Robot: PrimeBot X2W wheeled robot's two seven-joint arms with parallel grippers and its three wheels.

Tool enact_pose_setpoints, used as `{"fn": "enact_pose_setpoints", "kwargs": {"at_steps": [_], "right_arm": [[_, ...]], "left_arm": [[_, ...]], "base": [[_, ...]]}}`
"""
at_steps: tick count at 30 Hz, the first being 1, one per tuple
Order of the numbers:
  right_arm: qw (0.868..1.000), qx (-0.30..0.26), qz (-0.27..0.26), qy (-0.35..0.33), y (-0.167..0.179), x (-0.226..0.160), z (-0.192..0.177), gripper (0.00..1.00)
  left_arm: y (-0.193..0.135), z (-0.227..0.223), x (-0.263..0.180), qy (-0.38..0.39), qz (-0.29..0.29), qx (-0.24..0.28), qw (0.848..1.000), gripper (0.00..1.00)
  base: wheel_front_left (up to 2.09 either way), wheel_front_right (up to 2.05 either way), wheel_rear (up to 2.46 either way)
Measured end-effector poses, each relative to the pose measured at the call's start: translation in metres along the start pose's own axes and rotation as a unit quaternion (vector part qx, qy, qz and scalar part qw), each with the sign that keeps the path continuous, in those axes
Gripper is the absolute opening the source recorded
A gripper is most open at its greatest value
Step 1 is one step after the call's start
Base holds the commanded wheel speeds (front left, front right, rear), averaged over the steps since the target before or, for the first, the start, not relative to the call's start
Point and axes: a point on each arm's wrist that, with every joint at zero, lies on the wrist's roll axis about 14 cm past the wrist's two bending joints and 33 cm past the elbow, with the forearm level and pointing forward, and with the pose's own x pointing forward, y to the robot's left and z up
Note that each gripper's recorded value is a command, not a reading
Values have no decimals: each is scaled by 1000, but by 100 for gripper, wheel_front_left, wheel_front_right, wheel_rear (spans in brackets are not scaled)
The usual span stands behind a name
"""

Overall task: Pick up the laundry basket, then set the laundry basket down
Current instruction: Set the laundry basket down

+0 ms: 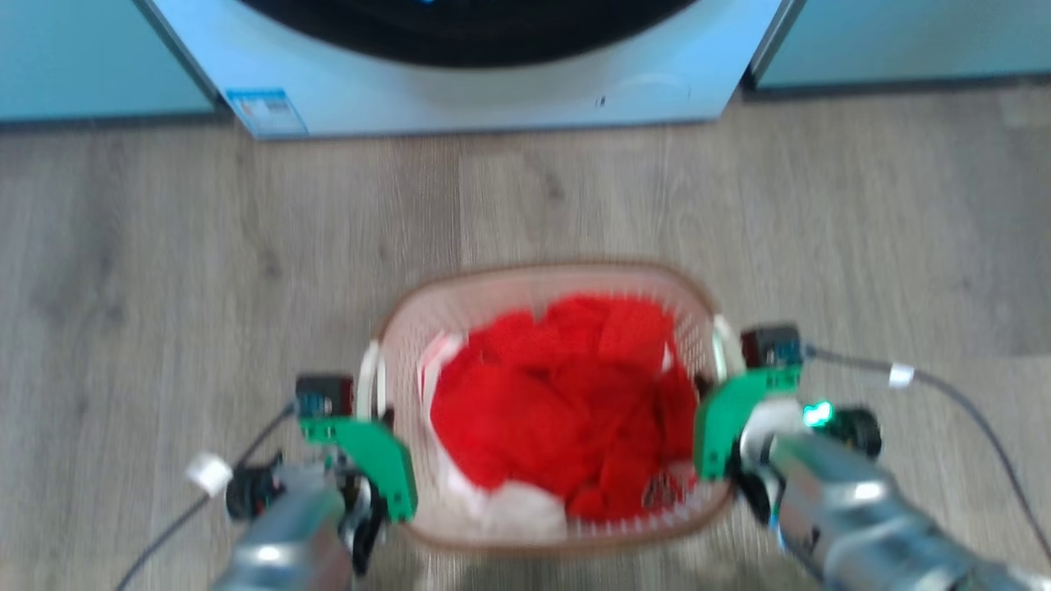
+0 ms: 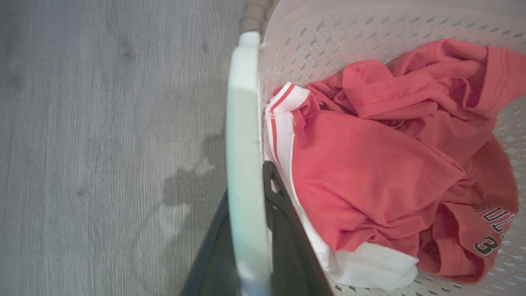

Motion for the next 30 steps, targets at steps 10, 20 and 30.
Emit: {"fn": "enact_pose_setpoints", "kwargs": {"at_steps": [10, 20, 30], "right_arm": [[1000, -8, -3, -9, -23, 62, 35, 0], [1000, -10, -7, 8, -52, 125, 29, 0], [999, 3, -7, 39, -67, 168, -10, 0]], "left_arm": [[10, 37, 59, -14, 3, 7, 1000, 0], [24, 40, 118, -6, 8, 8, 1000, 0], [43, 13, 156, 23, 16, 13, 1000, 0]], "base": [[0, 0, 0], [0, 0, 0], [0, 0, 0]]}}
